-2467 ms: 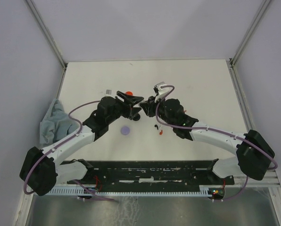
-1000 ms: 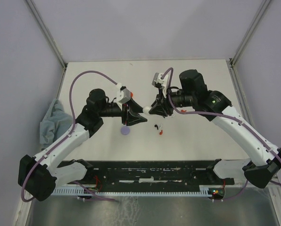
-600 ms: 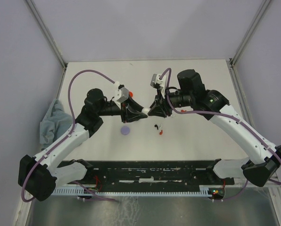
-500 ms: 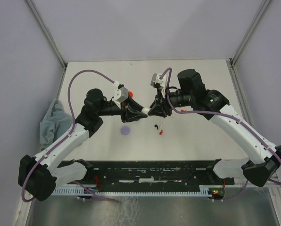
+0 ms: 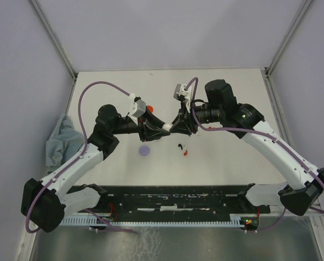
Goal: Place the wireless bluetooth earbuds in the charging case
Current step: Open the charging case.
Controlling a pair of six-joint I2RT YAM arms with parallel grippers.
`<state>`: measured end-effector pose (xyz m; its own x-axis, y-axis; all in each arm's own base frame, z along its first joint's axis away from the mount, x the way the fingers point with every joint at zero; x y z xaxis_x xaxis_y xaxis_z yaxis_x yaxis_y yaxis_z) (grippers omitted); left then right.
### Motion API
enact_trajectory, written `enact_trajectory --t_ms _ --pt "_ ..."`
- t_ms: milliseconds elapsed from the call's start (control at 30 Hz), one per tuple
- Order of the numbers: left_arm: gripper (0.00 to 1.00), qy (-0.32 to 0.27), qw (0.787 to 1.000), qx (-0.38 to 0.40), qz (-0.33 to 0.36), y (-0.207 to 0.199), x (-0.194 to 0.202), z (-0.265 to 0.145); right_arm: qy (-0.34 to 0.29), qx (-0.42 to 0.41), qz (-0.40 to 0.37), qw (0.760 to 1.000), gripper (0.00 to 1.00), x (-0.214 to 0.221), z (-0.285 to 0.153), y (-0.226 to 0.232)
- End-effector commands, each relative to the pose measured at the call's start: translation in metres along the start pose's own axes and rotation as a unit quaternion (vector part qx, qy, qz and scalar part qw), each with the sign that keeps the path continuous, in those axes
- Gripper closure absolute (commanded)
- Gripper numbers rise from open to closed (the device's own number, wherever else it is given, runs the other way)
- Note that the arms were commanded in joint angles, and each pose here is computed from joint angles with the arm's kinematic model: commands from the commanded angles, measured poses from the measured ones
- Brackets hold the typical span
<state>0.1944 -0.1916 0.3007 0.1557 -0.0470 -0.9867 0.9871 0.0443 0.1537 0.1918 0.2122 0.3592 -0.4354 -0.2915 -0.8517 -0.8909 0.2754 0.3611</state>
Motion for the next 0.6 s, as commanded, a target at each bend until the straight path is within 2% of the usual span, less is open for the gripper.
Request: enact_trajectory --t_ms 0,233,400,567 --pt "0.58 -0.031 0.999 0.022 0.014 -0.0041 -0.0147 0.0021 -0.035 -0.003 -0.023 0.999 0.92 -0.0147 0.0002 0.0003" --pt "0.57 -0.029 0.999 0.026 0.007 -0.0041 -0.0121 0.0025 -0.039 -0.001 -0.026 0.999 0.92 -0.0153 -0.0001 0.0003" --pt "0.49 -0.026 0.999 0.025 -0.001 -0.0051 -0.0093 0.0021 -0.047 0.006 -0.032 0.998 0.92 -0.0157 -0.0037 0.0017" --pt "0.48 -0.025 0.999 0.026 -0.005 -0.0056 -0.0088 0.0023 -0.049 0.007 -0.033 0.998 0.92 -0.0156 -0.0040 0.0019"
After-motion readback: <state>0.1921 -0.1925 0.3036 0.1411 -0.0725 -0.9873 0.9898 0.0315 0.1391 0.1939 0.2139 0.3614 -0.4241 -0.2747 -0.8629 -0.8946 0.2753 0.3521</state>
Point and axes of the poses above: each gripper's point midway between its finger pads, its own z axis out along the fingers, its own y axis along the line the jaws close on, x = y × z, the point moved 10 cm from there along -z, back along the fingers, and after that the axes turned 14 degrees about z, right-handed, at the moved point
